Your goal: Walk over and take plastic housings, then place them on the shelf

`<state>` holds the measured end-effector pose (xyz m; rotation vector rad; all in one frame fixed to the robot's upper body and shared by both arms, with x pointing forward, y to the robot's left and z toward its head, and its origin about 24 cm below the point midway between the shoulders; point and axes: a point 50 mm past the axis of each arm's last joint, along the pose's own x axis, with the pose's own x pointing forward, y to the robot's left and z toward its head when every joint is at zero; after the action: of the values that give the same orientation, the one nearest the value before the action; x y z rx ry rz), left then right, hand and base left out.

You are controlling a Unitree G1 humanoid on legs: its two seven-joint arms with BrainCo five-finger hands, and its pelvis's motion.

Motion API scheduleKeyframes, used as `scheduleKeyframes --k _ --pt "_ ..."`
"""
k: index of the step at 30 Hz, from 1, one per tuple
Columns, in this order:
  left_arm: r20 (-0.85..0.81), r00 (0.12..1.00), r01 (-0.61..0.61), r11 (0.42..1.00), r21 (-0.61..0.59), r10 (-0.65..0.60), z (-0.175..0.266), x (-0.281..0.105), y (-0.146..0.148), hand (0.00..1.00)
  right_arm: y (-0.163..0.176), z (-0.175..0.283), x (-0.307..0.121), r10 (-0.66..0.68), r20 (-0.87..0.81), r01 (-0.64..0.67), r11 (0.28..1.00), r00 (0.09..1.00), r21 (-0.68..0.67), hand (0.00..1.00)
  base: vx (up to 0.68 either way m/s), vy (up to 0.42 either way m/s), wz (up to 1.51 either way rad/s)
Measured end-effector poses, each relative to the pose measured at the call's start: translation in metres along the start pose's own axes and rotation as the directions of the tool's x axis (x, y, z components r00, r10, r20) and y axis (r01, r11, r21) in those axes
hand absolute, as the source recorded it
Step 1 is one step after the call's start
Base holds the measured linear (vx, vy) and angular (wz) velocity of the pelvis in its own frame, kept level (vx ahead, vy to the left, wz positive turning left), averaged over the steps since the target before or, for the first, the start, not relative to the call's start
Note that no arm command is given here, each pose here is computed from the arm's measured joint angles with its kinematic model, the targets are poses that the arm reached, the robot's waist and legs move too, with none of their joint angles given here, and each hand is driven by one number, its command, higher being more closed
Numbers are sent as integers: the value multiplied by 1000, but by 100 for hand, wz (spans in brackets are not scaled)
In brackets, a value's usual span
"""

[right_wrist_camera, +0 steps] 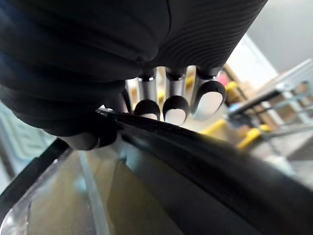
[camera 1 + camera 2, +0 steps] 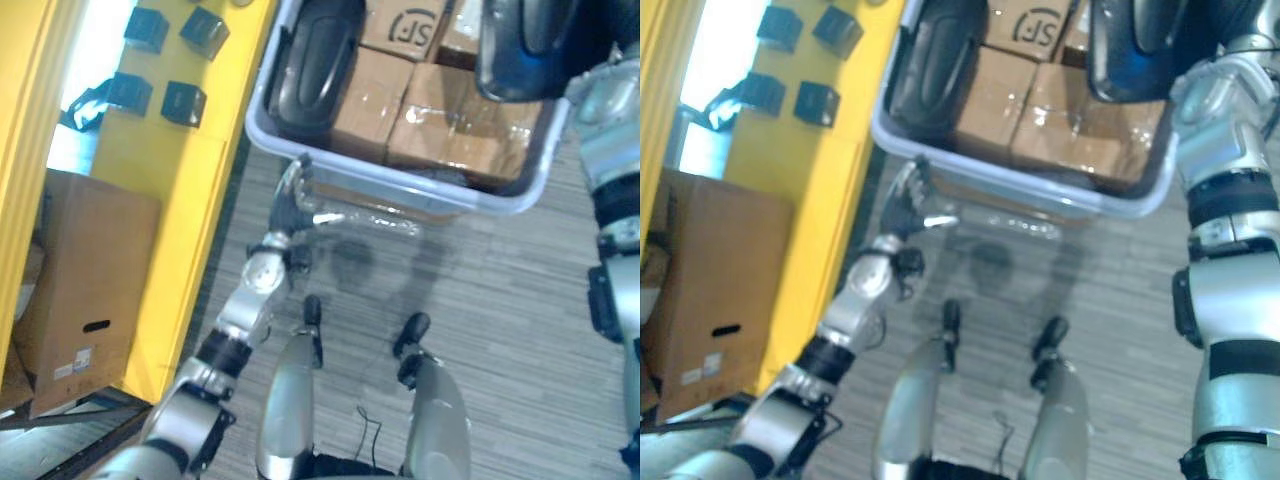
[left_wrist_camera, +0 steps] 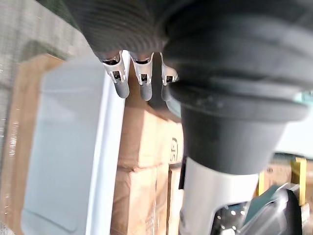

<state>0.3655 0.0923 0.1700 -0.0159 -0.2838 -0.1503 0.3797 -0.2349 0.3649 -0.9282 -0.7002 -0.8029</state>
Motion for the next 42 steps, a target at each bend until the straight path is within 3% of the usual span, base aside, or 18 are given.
scheduleKeyframes --k 6,11,15,25,32,42 --pt "-2 1000 -29 999 -19 29 15 14 1 0 9 29 -7 -24 122 15 997 992 75 100 1 -15 -3" --pt "-25 998 -65 991 -116 62 19 21 6 0 25 38 -23 0 180 -17 995 984 97 100 3 1 1" --pt "-14 994 -104 946 -306 105 25 26 10 0 42 41 -39 51 196 -68 994 979 82 100 9 -10 6" --pt "110 979 -87 834 -545 174 50 33 25 0 63 57 -58 109 245 -132 988 963 79 100 2 -3 5" --pt "167 972 -41 816 -576 166 67 38 21 0 68 63 -64 123 256 -153 983 959 103 100 10 3 3" --pt "124 979 -74 846 -528 163 63 43 12 0 81 81 -78 158 303 -206 969 940 133 100 0 0 0"
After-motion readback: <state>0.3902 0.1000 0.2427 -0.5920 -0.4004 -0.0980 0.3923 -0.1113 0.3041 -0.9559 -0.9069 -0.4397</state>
